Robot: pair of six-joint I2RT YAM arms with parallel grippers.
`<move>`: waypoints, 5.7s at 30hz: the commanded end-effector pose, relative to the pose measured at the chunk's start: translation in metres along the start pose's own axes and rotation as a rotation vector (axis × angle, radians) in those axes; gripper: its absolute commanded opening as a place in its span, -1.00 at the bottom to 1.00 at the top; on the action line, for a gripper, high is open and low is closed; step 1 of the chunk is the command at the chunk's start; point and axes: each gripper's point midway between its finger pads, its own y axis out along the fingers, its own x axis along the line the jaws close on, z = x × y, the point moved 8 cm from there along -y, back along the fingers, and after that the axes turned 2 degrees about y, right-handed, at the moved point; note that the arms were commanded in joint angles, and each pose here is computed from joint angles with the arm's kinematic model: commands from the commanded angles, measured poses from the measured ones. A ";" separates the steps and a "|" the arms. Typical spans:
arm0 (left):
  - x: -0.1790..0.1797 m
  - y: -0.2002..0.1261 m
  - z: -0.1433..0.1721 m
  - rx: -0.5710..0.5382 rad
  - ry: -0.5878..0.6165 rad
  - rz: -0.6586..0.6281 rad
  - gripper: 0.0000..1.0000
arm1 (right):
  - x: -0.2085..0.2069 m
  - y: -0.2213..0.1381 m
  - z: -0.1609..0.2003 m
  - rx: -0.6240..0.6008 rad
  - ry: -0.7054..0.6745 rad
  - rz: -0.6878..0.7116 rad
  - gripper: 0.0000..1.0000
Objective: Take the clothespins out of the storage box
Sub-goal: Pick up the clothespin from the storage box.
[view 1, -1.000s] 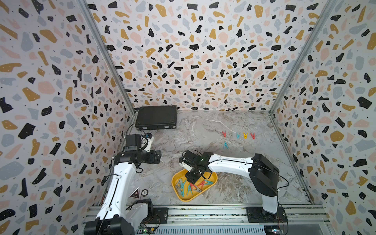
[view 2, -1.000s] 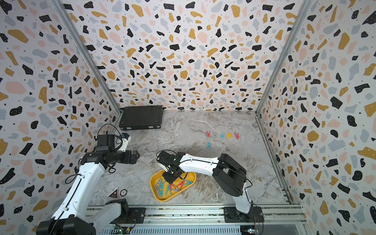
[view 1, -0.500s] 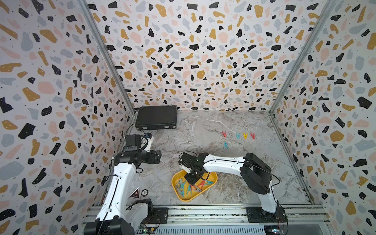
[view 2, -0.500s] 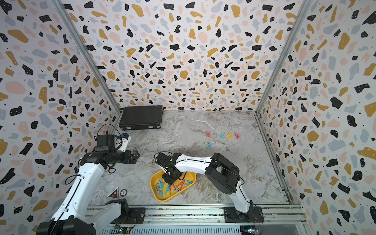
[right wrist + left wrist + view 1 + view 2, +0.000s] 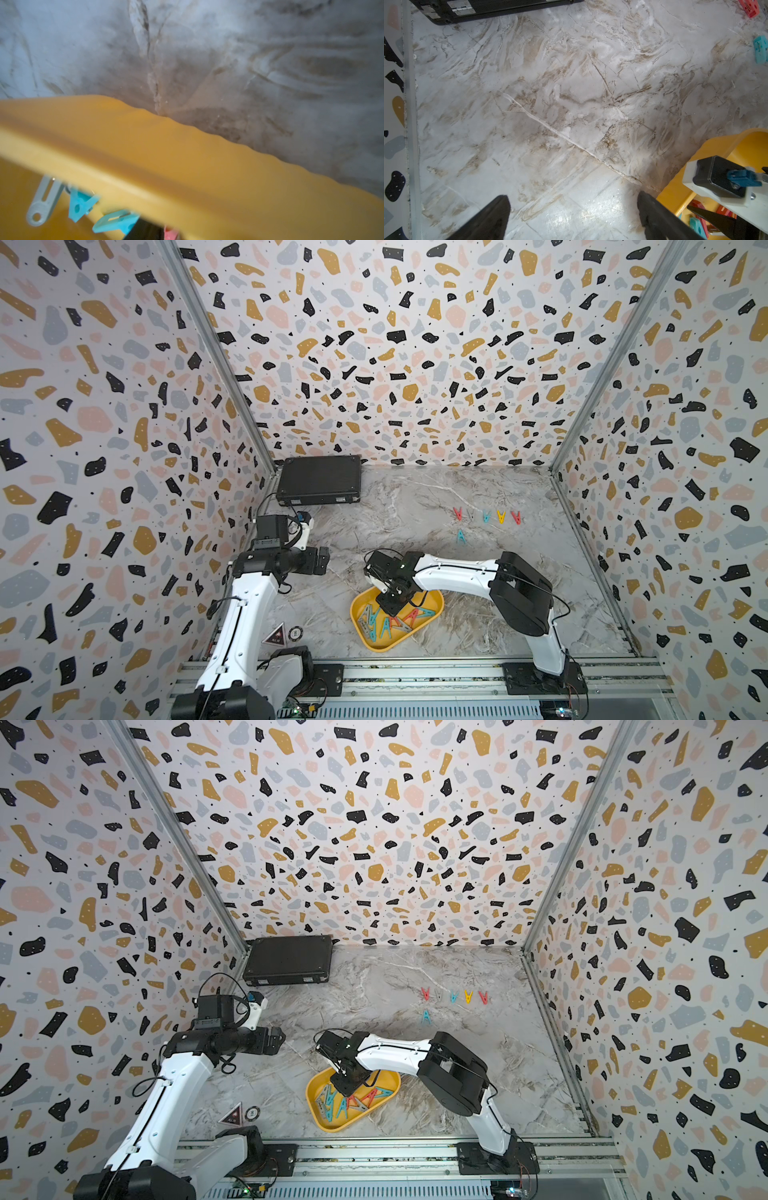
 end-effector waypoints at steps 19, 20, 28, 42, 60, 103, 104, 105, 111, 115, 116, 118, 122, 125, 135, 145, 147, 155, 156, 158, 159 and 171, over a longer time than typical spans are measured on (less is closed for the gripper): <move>0.000 -0.003 -0.002 -0.032 0.002 0.001 1.00 | -0.005 -0.009 0.008 -0.002 0.010 0.038 -0.35; 0.000 -0.003 -0.002 -0.032 0.002 -0.001 1.00 | -0.004 -0.010 0.007 -0.007 0.009 0.039 -0.25; 0.000 -0.004 -0.002 -0.034 0.002 0.001 0.99 | -0.005 -0.027 0.004 -0.022 0.051 0.068 -0.11; -0.002 -0.007 -0.003 -0.049 0.002 0.017 0.99 | -0.011 -0.027 0.005 -0.010 0.224 0.060 0.05; -0.004 -0.011 -0.003 -0.056 0.006 0.027 0.99 | -0.012 -0.014 0.013 0.069 0.350 0.085 -0.04; -0.005 -0.013 -0.003 -0.072 0.008 0.042 1.00 | -0.001 -0.038 0.021 0.007 0.350 0.055 -0.04; -0.005 -0.013 -0.003 -0.073 0.009 0.042 0.99 | -0.001 -0.036 0.022 0.012 0.353 0.050 -0.04; -0.005 -0.013 -0.003 -0.074 0.009 0.042 0.99 | -0.001 -0.034 0.022 0.017 0.353 0.045 -0.04; -0.006 -0.014 -0.003 -0.075 0.010 0.042 1.00 | 0.001 -0.022 0.020 0.052 0.352 0.027 0.00; -0.005 -0.015 -0.003 -0.081 0.012 0.040 1.00 | 0.000 -0.015 0.023 0.082 0.358 0.033 0.01; -0.005 -0.015 -0.003 -0.081 0.013 0.039 1.00 | 0.000 -0.013 0.023 0.087 0.360 0.036 0.01; -0.005 -0.015 -0.003 -0.081 0.013 0.038 0.99 | -0.002 -0.011 0.025 0.093 0.364 0.045 0.01; -0.005 -0.014 -0.003 -0.078 0.012 0.038 1.00 | -0.002 -0.008 0.026 0.100 0.362 0.051 -0.07; -0.005 -0.014 -0.003 -0.079 0.012 0.035 0.99 | -0.002 -0.009 0.024 0.095 0.355 0.049 -0.22; -0.004 -0.013 -0.002 -0.072 0.007 0.038 0.99 | 0.001 -0.024 0.015 0.031 0.305 0.054 -0.70; -0.004 -0.009 -0.001 -0.062 0.005 0.052 1.00 | 0.005 -0.054 0.005 -0.049 0.211 0.054 -0.88; -0.004 -0.009 -0.001 -0.061 0.004 0.053 1.00 | 0.005 -0.063 0.004 -0.069 0.194 0.052 -0.90; -0.004 -0.006 0.000 -0.051 0.004 0.059 1.00 | 0.003 -0.103 0.005 -0.147 0.160 0.034 -0.91; -0.004 -0.006 0.000 -0.049 0.003 0.060 1.00 | 0.002 -0.109 0.007 -0.156 0.160 0.034 -0.91; -0.004 -0.005 0.000 -0.046 0.002 0.059 0.99 | -0.004 -0.119 0.009 -0.176 0.165 0.039 -0.91; -0.003 -0.006 0.000 -0.047 0.003 0.058 1.00 | -0.007 -0.124 0.011 -0.182 0.169 0.041 -0.91; -0.003 -0.004 0.001 -0.040 -0.002 0.067 1.00 | -0.089 -0.168 0.037 -0.248 0.339 0.092 -0.92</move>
